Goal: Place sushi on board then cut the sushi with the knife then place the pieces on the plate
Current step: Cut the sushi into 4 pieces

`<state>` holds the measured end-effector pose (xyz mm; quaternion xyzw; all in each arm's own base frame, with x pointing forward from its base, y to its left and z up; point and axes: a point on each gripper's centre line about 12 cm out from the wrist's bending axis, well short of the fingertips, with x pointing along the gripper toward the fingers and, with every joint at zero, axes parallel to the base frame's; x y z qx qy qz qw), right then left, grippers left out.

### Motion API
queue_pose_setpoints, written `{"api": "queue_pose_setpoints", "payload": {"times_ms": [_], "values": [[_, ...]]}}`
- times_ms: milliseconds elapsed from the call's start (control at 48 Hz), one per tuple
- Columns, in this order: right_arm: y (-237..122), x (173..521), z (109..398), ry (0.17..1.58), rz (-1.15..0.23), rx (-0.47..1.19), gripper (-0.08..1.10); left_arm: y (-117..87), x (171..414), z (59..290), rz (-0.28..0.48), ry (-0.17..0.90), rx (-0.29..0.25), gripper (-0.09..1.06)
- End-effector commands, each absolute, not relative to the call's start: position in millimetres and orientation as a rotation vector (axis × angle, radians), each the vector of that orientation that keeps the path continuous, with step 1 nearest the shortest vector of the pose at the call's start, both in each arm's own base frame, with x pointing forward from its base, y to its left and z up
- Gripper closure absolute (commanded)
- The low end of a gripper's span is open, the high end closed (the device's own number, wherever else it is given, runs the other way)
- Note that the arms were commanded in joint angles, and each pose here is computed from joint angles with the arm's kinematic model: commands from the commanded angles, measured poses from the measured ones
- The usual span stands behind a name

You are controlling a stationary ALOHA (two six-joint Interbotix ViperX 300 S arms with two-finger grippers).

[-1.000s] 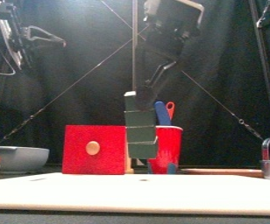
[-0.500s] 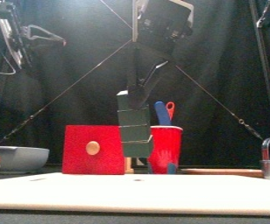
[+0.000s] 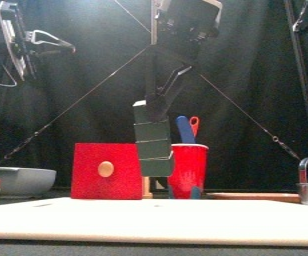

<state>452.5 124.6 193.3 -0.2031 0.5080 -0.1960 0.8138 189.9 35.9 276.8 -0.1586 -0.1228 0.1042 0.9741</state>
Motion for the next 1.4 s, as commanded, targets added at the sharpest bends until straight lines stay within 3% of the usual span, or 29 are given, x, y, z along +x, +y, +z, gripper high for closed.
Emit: {"api": "queue_pose_setpoints", "payload": {"times_ms": [21, 542, 1188, 1396], "values": [[121.4, 456.6, 217.8, 1.027, -0.437, -0.388, 0.21, 34.3, 192.4, 286.2, 0.196, -0.274, -0.314, 0.63], [119.1, 443.1, 216.1, 1.065, -0.422, -0.363, 0.21, 34.9, 192.7, 293.8, 0.193, -0.303, -0.287, 0.63], [116.2, 447.9, 220.5, 1.005, -0.405, -0.394, 0.21, 34.1, 192.9, 294.7, 0.187, -0.305, -0.275, 0.63], [111.1, 448.9, 217.0, 1.041, -0.398, -0.300, 0.21, 34.2, 193.0, 295.3, 0.187, -0.307, -0.278, 0.63]]}}
